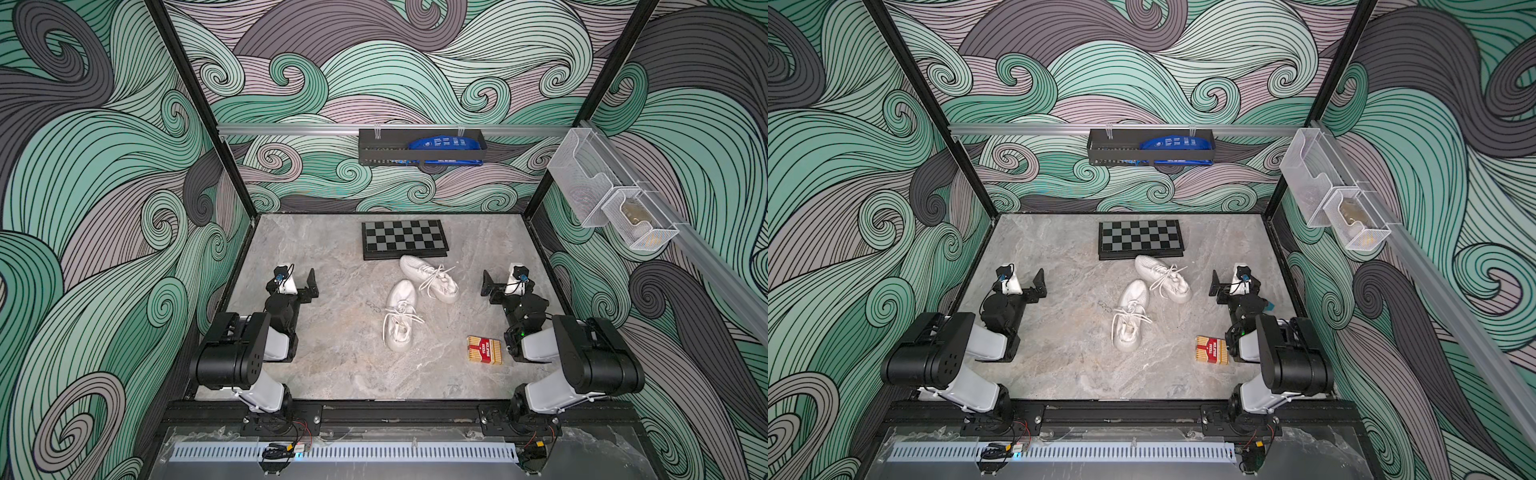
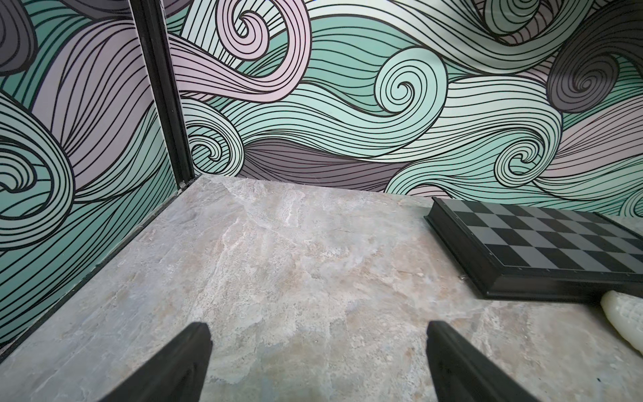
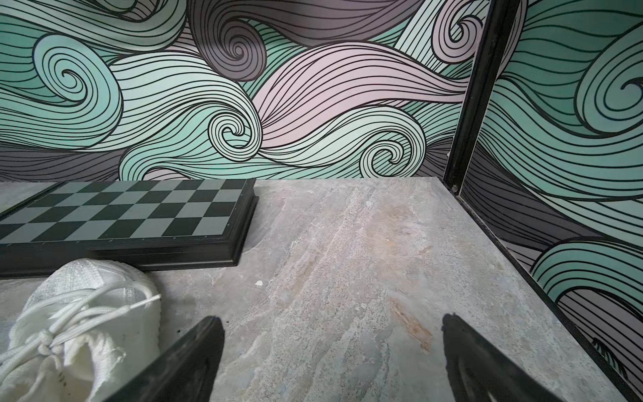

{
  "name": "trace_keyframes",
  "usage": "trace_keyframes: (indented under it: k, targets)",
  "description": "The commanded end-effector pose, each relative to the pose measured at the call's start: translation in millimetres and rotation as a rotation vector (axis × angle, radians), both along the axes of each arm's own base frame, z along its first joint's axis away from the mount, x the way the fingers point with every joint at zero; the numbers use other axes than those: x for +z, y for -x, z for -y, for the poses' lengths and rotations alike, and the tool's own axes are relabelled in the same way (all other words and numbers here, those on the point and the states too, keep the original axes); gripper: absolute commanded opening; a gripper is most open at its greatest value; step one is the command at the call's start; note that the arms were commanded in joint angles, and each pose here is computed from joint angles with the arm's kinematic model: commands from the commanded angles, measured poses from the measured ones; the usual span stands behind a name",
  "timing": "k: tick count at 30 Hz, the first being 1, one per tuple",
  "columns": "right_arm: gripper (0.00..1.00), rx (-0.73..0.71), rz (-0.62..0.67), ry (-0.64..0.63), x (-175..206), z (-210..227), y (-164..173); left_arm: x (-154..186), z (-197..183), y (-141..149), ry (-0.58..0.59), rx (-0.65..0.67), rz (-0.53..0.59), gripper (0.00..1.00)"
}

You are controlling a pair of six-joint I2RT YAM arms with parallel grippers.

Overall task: Tie the shoes
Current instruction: Reset both arms

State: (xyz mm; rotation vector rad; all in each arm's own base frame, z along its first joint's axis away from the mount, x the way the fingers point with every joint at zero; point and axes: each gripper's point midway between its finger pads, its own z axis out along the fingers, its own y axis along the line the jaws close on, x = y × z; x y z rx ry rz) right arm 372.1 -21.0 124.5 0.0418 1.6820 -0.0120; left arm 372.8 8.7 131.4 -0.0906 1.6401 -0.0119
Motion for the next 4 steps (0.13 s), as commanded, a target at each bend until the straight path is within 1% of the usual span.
trace_keyframes:
  k: [1, 4]
  targets:
    - [1.0, -0.002, 0.027, 0.01, 8.4, -0.4, -5.0, 5.1, 1.4, 0.8, -0.014, -0.001, 0.026, 0.99]
    - [1.0, -0.001, 0.038, 0.014, 10.5, -1.4, -1.9, 4.8, 1.3, 1.0, -0.016, 0.0, 0.025, 0.98]
